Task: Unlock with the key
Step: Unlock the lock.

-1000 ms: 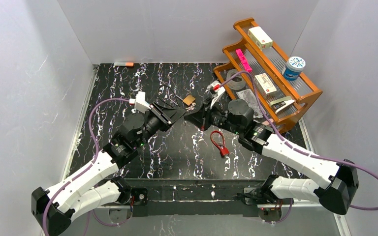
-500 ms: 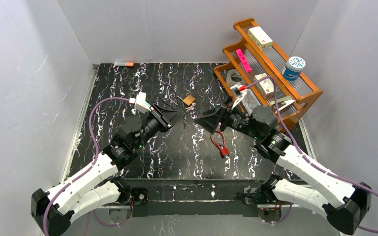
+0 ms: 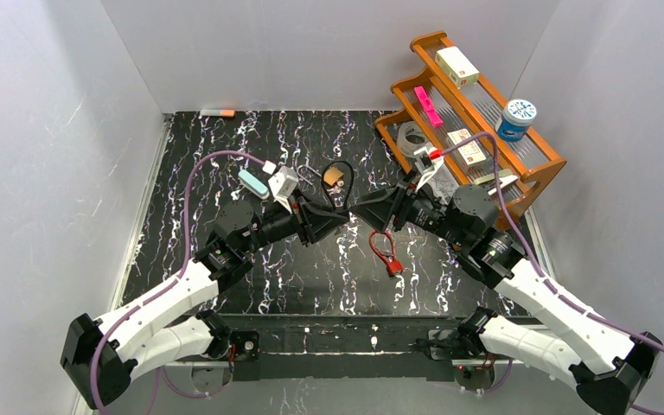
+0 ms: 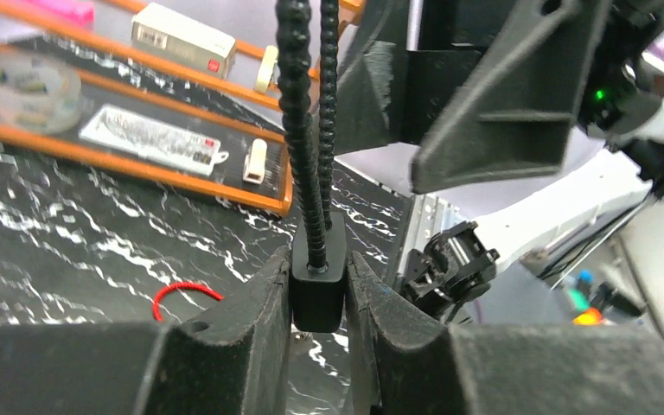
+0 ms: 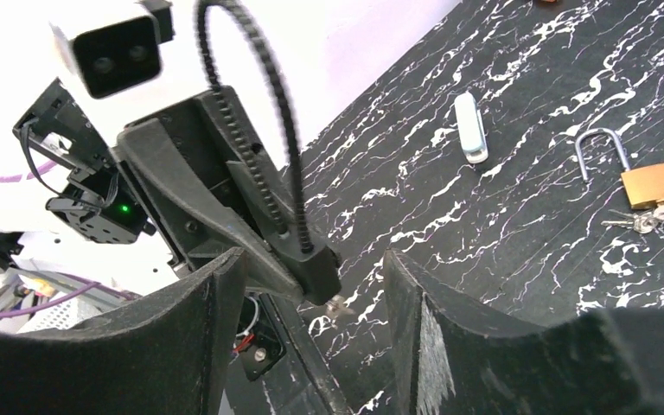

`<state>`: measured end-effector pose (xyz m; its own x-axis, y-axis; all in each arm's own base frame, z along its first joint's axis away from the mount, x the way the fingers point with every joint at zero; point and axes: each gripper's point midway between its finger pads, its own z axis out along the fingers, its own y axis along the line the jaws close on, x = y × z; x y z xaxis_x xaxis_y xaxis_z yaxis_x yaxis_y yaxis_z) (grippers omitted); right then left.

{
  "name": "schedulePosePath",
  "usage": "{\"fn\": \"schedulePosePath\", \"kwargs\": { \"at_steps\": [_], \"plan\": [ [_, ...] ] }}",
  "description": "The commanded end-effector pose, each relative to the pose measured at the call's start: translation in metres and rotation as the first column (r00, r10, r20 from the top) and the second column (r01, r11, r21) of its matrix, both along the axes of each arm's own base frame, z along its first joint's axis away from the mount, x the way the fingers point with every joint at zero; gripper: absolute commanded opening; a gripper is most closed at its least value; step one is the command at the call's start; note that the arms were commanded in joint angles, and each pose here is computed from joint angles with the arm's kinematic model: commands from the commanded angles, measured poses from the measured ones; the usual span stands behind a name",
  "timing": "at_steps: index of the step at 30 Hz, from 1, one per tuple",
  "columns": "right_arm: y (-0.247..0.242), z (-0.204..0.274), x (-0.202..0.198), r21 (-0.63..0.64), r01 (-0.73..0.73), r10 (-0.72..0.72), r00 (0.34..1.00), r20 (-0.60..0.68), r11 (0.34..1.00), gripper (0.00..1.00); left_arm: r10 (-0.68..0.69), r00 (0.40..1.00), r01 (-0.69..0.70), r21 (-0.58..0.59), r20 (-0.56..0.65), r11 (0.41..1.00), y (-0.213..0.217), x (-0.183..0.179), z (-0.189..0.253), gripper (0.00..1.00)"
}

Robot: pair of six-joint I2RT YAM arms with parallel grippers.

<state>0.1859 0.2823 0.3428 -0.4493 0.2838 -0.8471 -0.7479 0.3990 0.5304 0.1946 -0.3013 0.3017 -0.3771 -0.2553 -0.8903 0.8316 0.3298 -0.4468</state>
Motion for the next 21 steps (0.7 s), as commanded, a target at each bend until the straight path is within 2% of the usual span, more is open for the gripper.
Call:
{"fn": "schedulePosePath", "kwargs": {
  "at_steps": [1,7,11,14,18,21],
  "plan": [
    [-0.010,0.042,-0.010,0.041,-0.012,0.006,0.990,0.143,0.999,0.66,-0.123,0.908,0.115,0.046,0.400,0.992,0.000,-0.022,0.026,0.00],
    [-0.018,0.046,-0.016,0.045,-0.010,0.001,0.981,0.192,0.999,0.67,-0.172,0.854,0.140,0.103,0.490,0.985,-0.002,-0.026,0.027,0.00],
    [-0.015,0.054,-0.033,0.056,-0.102,0.083,0.958,0.275,0.993,0.63,-0.193,0.841,0.150,0.124,0.505,0.981,-0.003,-0.027,0.025,0.00],
    [-0.009,0.051,-0.032,0.034,-0.124,0.109,0.951,0.290,0.992,0.62,-0.204,0.832,0.153,0.140,0.516,0.978,-0.003,-0.029,0.021,0.00],
    [0.000,0.051,-0.033,0.019,-0.168,0.154,0.938,0.311,0.986,0.61,-0.206,0.835,0.149,0.152,0.511,0.977,-0.002,-0.028,0.018,0.00],
    [0.000,0.052,-0.030,0.011,-0.160,0.149,0.938,0.312,0.987,0.59,-0.130,0.860,0.069,0.140,0.494,0.988,0.002,-0.015,0.019,0.00]
  ]
}}
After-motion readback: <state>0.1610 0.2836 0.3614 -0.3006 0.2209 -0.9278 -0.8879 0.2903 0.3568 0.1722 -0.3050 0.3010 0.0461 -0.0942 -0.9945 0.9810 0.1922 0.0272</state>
